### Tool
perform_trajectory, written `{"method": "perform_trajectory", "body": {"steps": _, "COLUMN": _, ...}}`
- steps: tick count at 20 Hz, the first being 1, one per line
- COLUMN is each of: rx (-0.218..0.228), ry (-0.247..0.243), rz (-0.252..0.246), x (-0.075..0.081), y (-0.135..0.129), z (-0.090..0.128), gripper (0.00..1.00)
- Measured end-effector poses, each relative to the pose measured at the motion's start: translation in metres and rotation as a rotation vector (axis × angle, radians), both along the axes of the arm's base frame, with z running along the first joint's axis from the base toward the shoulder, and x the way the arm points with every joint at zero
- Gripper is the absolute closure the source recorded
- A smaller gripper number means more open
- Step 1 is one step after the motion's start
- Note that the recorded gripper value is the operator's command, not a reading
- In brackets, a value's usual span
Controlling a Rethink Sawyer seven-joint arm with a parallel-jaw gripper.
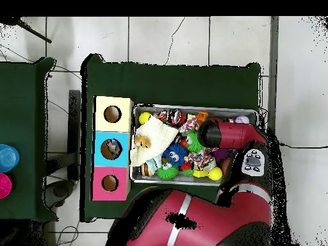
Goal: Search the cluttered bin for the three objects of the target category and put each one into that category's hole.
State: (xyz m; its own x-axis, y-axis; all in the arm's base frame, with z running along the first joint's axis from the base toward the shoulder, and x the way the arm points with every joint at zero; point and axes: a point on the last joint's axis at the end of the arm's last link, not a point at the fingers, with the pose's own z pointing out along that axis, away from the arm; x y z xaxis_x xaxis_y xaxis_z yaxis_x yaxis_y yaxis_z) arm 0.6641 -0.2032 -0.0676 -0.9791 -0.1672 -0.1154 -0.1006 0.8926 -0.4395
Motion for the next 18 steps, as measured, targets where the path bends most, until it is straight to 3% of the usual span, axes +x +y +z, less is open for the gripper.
{"method": "perform_trajectory", "body": {"steps": 8, "rx": -0.059, "ry": 0.02, "rz": 0.036, "x": 0.0002, "y": -0.003, "z": -0.0012, "gripper": 0.0}}
{"method": "perform_trajectory", "body": {"steps": 18, "rx": -0.071, "ry": 0.028, "rz": 0.035, "x": -0.0031, "y": -0.0072, "z": -0.0012, "gripper": 0.0}}
